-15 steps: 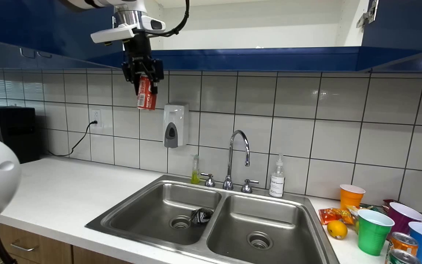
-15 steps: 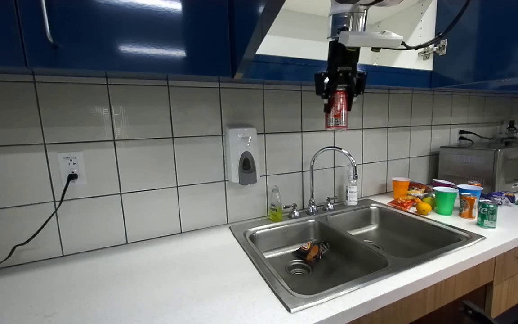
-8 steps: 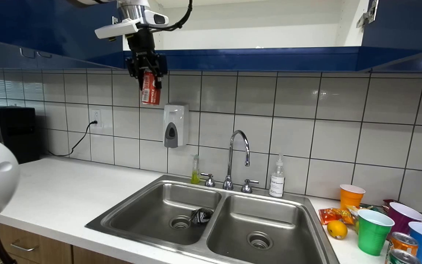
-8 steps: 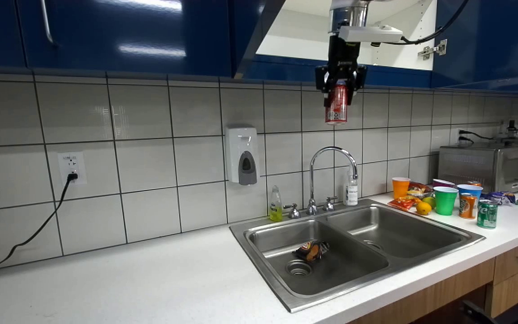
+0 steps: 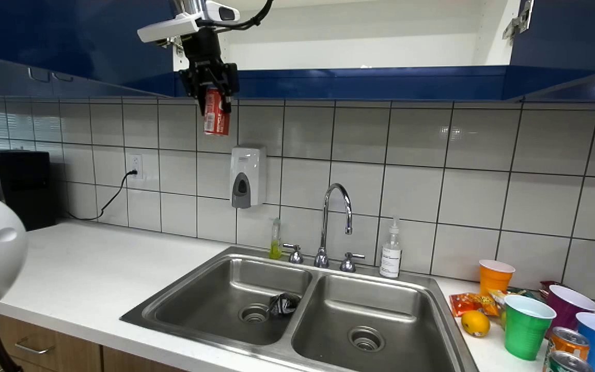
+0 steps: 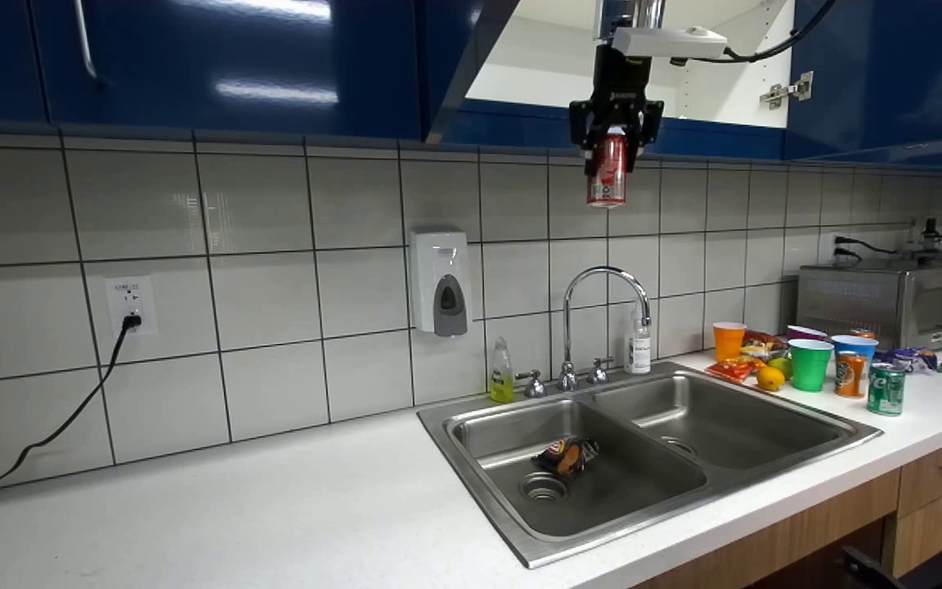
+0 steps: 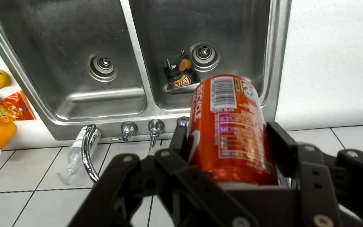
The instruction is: Take the soda can out of the sink and put it into the cupboard
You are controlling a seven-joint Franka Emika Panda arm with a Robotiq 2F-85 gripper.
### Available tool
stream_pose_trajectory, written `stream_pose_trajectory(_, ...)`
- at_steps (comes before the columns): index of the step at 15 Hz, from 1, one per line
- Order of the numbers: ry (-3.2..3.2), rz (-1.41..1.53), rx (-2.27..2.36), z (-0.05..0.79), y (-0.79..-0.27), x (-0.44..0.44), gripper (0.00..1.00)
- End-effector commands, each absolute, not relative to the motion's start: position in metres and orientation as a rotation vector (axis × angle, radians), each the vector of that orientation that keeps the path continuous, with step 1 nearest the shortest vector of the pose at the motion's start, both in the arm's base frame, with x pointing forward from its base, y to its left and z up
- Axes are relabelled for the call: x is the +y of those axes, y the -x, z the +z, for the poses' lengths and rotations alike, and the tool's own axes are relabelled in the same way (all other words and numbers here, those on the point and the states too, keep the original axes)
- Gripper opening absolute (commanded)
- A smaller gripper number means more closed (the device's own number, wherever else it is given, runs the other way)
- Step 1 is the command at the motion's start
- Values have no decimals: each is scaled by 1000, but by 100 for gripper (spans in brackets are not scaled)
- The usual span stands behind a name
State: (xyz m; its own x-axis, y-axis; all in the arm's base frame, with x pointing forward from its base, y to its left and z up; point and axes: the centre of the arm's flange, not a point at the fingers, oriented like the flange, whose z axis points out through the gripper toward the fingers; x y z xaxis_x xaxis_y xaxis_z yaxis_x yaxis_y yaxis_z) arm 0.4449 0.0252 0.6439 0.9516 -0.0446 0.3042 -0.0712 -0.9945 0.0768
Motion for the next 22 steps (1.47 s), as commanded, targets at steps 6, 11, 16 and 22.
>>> stream_pose_trajectory(6, -3011, 484, -61, 687, -446, 25, 40)
stream_pose_trajectory(11, -3017, 483, -49, 706, -439, 26, 40)
stream_pose_trajectory(16, -3010, 513, -53, 725, -434, 26, 40)
stream_pose_trajectory(22, -3000, 555, -46, 736, -437, 27, 40)
